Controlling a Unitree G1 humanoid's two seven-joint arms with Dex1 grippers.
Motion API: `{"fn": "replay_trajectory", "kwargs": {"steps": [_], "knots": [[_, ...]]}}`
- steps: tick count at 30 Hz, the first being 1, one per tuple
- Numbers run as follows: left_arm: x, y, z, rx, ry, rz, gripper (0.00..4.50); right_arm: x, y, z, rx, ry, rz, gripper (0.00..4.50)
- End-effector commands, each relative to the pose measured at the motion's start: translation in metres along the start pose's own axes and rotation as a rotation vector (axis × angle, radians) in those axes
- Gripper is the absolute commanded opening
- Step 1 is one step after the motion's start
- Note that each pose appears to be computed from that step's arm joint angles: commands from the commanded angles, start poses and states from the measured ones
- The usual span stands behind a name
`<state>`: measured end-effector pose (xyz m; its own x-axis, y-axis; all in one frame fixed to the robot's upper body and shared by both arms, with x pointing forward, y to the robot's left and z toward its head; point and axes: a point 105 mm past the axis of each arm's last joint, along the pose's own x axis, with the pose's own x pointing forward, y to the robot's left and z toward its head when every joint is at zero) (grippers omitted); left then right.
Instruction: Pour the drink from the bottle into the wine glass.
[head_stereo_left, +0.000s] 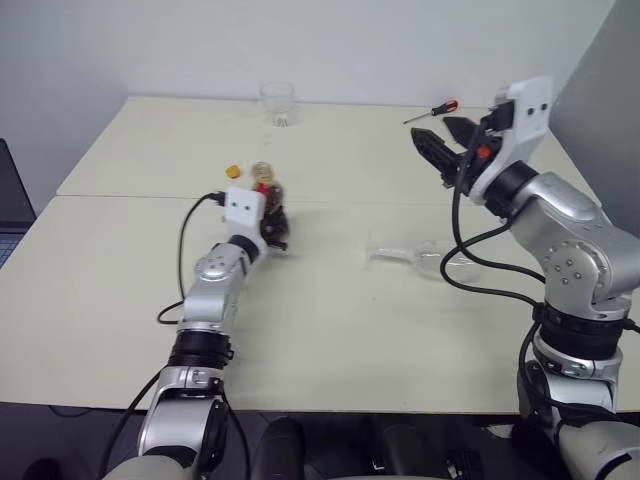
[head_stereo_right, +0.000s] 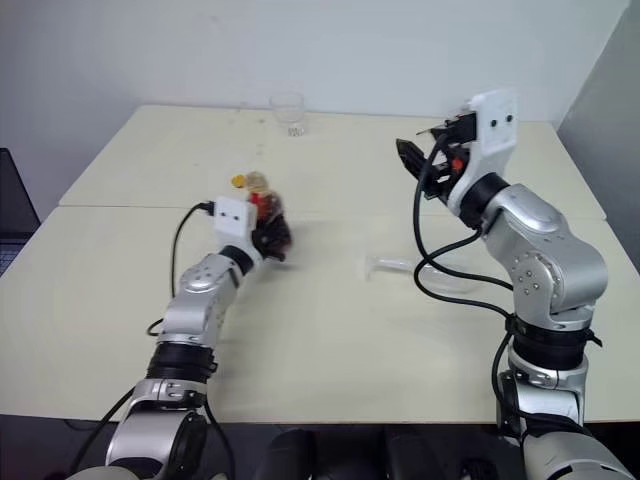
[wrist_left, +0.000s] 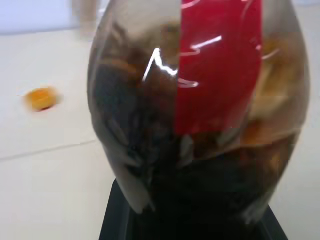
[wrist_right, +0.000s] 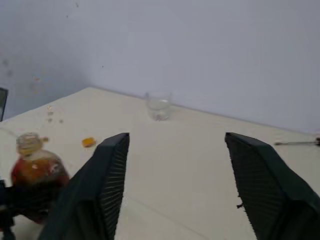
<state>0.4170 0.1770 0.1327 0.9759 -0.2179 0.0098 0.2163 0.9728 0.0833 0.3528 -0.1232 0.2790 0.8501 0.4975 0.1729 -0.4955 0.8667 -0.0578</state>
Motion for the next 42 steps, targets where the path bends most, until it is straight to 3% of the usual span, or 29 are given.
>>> {"fn": "replay_trajectory", "kwargs": {"steps": [1, 10, 18, 29, 40, 42], "knots": [[0.004, 0.006, 0.025, 0.009, -0.094, 0.024, 0.73, -0.005, -0.008, 0.007, -0.018, -0.036, -0.027, 4.48], [0.006, 0.007, 0.021, 0.025, -0.098, 0.031, 0.73, -0.005, -0.015, 0.005, -0.035, -0.016, -0.054, 4.48], [-0.001, 0.038, 0.018, 0.034, -0.096, 0.160, 0.73, -0.009, -0.018, -0.002, -0.037, 0.018, -0.045, 4.48], [-0.006, 0.047, 0.016, 0.032, -0.093, 0.192, 0.73, -0.007, -0.005, -0.006, -0.022, 0.030, 0.008, 4.48], [-0.012, 0.053, 0.012, 0.028, -0.087, 0.228, 4.40, -0.005, 0.000, -0.010, -0.024, 0.044, 0.027, 4.50], [-0.012, 0.053, 0.012, 0.029, -0.087, 0.231, 4.48, -0.004, 0.000, -0.010, -0.025, 0.044, 0.029, 4.50]]}}
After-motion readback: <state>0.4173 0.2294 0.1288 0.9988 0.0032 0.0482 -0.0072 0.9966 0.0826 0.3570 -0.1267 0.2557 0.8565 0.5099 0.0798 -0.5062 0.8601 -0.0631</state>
